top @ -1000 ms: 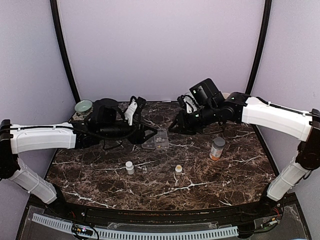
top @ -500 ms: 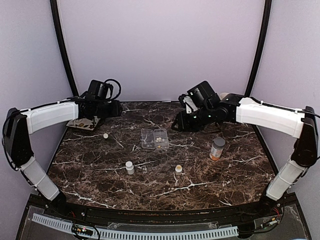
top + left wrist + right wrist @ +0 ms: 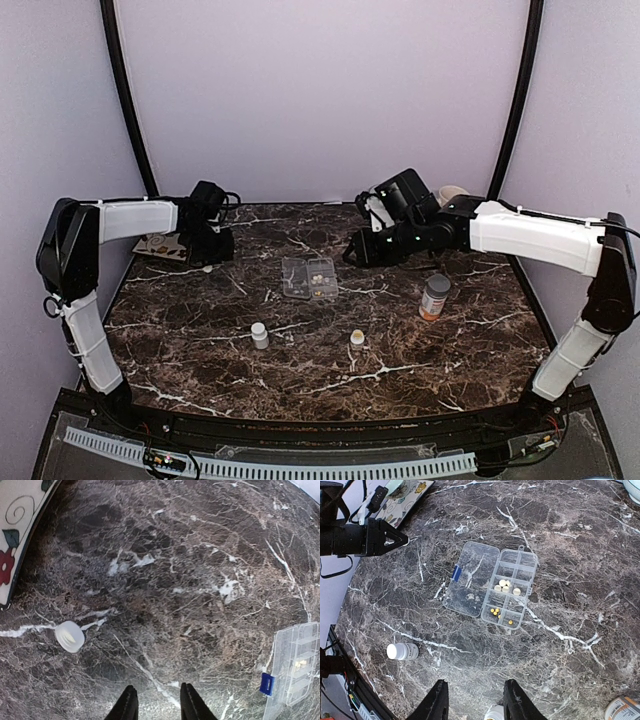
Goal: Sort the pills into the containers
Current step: Pick up the lid of the pill bottle from the center of the board.
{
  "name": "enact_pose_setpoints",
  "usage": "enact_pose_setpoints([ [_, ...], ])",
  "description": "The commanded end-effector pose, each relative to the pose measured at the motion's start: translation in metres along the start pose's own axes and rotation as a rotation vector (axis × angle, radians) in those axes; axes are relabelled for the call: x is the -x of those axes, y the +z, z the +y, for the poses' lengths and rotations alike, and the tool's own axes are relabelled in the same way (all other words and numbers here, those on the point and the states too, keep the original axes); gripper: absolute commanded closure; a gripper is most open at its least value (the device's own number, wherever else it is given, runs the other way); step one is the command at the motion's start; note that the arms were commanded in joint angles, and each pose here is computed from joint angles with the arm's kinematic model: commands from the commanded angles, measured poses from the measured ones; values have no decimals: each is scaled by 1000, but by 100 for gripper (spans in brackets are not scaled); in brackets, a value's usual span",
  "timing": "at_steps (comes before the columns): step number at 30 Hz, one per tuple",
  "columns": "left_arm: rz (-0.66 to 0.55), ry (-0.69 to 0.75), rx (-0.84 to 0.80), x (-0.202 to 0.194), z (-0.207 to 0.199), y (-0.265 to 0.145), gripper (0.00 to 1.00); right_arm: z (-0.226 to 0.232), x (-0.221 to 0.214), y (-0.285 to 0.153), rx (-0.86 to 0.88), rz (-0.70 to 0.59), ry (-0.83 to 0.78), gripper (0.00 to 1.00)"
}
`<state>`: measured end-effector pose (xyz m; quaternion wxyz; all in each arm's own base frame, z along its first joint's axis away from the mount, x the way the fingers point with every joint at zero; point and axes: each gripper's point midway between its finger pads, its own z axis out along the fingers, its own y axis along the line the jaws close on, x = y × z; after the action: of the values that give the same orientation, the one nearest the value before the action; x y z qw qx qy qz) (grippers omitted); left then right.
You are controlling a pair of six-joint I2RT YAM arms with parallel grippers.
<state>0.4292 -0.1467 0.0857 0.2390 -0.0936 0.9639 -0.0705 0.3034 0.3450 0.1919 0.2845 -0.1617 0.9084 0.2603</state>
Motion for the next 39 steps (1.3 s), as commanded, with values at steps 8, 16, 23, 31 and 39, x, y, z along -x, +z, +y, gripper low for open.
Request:
enact_pose_setpoints([
  [8,75,-114,-5,3,28,20,69,4,11,4,24,-25,-19,60],
  [16,102,-134,35,5,45,28,69,4,14,7,28,-26,-19,60],
  [23,90,-168,55,11,59,26,68,4,18,12,35,-18,-25,60],
  [31,112,-171,36,7,58,34,69,3,22,18,43,-12,-27,60],
  [39,124,-163,25,6,55,38,70,1,24,24,52,0,-25,60],
])
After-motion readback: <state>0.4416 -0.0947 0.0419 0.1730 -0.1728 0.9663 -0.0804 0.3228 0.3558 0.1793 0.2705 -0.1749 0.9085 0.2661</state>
